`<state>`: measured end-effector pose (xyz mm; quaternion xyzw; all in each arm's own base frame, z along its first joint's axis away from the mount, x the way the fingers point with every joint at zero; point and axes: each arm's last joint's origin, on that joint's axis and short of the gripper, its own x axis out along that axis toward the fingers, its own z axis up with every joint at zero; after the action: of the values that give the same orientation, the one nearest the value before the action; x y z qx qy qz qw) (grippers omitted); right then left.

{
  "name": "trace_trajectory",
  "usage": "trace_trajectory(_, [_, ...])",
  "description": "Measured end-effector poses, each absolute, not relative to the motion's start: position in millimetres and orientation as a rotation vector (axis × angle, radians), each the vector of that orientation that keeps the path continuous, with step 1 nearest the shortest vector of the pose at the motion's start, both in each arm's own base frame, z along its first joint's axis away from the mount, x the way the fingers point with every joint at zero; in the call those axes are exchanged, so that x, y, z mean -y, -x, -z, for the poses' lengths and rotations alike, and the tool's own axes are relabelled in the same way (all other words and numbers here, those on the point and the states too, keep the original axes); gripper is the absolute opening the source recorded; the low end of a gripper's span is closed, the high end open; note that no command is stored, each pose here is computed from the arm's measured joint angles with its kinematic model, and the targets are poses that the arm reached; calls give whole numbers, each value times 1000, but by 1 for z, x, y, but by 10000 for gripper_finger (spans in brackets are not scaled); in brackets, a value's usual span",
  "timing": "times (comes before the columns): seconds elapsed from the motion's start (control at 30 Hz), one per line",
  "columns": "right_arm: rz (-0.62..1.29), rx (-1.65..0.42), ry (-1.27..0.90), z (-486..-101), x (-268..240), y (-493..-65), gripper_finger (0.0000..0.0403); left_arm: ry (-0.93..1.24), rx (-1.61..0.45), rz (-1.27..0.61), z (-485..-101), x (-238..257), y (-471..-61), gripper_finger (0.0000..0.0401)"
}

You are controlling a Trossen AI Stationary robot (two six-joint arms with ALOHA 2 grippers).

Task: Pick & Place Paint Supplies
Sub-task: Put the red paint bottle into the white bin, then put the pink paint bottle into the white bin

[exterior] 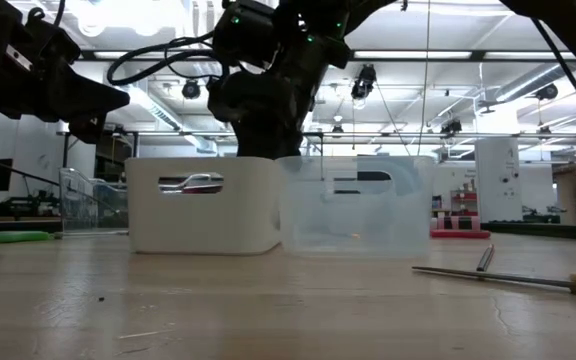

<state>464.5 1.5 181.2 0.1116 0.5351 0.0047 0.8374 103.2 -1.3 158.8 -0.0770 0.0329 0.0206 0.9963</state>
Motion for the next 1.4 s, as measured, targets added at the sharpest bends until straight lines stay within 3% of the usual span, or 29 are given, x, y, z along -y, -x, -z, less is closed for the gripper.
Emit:
trace_trajectory(0.1, [-9, -1130, -242, -182, -1, -465, 138, 154, -66, -41, -159, 1, -103, 1])
trace_trajectory(0.33, [-33, -1111, -221, -184, -1, -467, 230, 154, -66, -41, -159, 1, -103, 1])
trace_trajectory(0.5, [-48, -1102, -196, -185, -1, -467, 267, 154, -66, -41, -159, 1, -103, 1])
trace_trajectory(0.67, [-96, -1038, -109, -199, -1, -465, 274, 154, -66, -41, -159, 1, -103, 1])
trace_trajectory(0.87, [-108, -809, -80, -217, 3, -451, 274, 154, -66, -41, -159, 1, -103, 1])
trace_trajectory(1.27, [-91, -481, -64, -236, 4, -351, 274, 154, -72, -42, -158, 1, -104, 1])
trace_trajectory(1.4, [143, -491, -60, -238, 11, -312, 274, 154, -72, -42, -158, 1, -104, 1])
